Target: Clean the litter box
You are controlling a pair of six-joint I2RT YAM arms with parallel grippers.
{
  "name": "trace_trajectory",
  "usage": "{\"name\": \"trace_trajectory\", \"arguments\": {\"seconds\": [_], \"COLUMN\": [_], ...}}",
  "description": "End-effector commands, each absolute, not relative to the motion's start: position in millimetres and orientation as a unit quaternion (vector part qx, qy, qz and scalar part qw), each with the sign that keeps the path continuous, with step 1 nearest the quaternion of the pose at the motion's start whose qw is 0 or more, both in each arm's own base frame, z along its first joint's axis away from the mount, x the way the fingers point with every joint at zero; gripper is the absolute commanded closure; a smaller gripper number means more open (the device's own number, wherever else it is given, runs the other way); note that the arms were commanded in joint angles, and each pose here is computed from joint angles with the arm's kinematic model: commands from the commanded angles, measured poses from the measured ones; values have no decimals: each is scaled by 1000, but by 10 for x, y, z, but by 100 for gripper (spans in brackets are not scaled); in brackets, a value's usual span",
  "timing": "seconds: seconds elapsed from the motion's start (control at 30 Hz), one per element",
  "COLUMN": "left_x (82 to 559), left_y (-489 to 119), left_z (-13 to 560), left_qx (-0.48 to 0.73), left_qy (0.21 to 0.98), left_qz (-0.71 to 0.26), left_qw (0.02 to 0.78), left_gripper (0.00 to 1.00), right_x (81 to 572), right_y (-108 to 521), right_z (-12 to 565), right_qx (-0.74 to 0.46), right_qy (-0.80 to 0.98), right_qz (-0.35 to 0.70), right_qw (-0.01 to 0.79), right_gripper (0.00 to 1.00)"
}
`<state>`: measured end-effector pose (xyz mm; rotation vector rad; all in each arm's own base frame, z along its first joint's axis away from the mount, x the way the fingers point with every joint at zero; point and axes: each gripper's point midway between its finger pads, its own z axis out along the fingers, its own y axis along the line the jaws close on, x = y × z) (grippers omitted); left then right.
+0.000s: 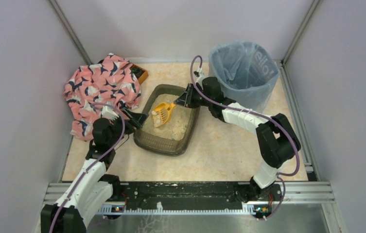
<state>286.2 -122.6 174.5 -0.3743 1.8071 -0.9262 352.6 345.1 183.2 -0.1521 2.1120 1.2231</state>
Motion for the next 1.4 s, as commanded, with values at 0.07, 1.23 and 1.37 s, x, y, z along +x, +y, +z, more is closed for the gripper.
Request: {"name": "trace_trajectory", "arguments": {"seconds": [0.07,1.23,1.37], "left_x": [2880,2824,2828], "left_y": [-1259,-1246,-1255], "left_z": [1825,1768,1773], "left_qx": [-141,-148,-146], "left_qy": [748,739,739], "left_qz": [-392,-399,-401], "left_qw": [517,522,521], "left_gripper": [6,6,6], "right_x": [3611,3423,3459], "right_y": [3488,3204,3117], "right_z": [2307,2823,2682], "right_qx": [-75,-54,-48], "right_qy": [774,743,755], "right_qz": [477,502,488], "right_qw": [409,439,435], "right_gripper": [100,100,100]}}
